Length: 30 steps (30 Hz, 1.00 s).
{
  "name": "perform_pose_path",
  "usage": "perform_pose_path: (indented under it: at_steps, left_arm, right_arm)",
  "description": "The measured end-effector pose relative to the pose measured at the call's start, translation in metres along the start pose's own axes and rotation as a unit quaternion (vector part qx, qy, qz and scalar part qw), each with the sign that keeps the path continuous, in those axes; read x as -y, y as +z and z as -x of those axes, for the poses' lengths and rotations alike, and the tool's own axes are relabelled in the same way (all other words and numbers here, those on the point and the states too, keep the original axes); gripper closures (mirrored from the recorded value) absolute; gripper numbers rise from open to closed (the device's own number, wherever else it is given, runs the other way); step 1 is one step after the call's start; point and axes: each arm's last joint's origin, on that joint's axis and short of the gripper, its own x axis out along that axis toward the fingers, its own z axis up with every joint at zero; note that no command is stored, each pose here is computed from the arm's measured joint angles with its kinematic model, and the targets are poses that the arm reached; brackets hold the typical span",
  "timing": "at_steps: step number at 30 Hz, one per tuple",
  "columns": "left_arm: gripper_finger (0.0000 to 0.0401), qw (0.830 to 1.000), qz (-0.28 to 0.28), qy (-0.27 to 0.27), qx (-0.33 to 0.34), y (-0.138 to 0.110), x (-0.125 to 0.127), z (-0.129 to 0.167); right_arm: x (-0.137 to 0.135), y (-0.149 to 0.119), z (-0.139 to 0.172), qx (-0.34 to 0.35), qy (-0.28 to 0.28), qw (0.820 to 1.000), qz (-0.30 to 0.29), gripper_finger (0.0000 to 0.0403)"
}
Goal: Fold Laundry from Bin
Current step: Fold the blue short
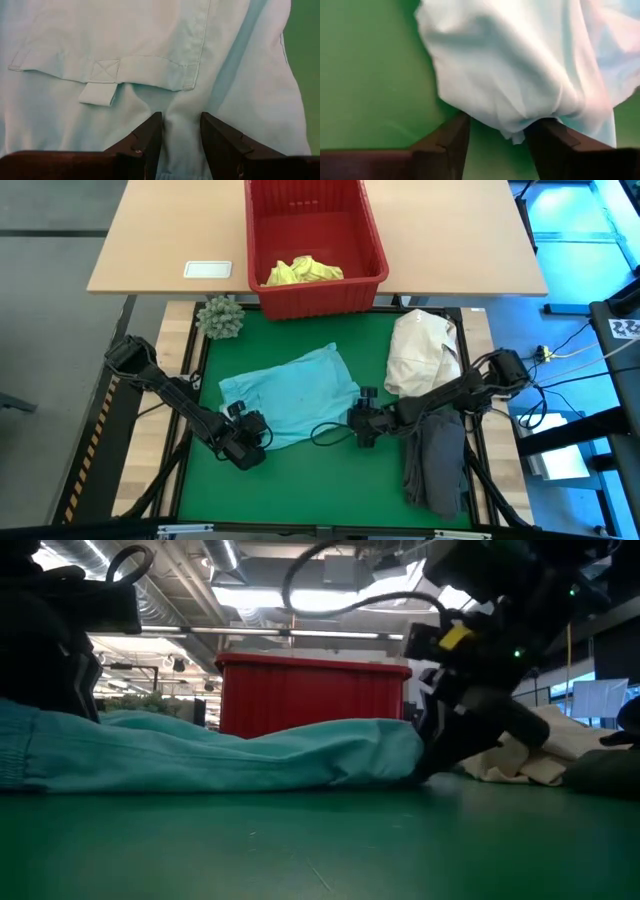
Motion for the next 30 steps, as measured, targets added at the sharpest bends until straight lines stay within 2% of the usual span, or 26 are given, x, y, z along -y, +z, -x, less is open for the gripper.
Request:
perform_pose_path:
  at_steps: [4,8,10,13,16,22,30]
  left_arm:
    - [0.0272,1.0,0.0,0.0,0.0,0.0,0.0,0.0]
    - [0.0272,1.0,0.0,0.0,0.0,0.0,0.0,0.0]
    - [0.0272,1.0,0.0,0.0,0.0,0.0,0.0,0.0]
    - [0.0272,1.0,0.0,0.0,0.0,0.0,0.0,0.0]
    - [0.0272,1.0,-0.001,0.0,-0.003,0.0,0.0,0.0]
    - [0.0274,1.0,-0.005,0.002,-0.019,-0.002,-0.002,0.0]
    - [0.0281,1.0,-0.007,0.009,-0.024,-0.003,-0.003,0.0]
  right_arm:
    - [-0.002,-0.005,-0.007,-0.019,-0.01,1.0,0.013,0.0288]
    - [-0.004,-0.009,-0.01,-0.034,-0.005,0.999,0.03,0.0373]
    - [-0.004,-0.01,-0.01,-0.043,-0.006,0.998,0.034,0.0393]
    - [-0.002,-0.012,-0.007,-0.056,-0.011,0.998,0.039,0.0387]
    - [0.001,-0.016,-0.002,-0.076,-0.014,0.996,0.048,0.0397]
    - [0.008,-0.019,0.009,-0.153,-0.043,0.984,0.076,0.04]
    - [0.011,-0.022,0.014,-0.19,-0.049,0.976,0.094,0.0401]
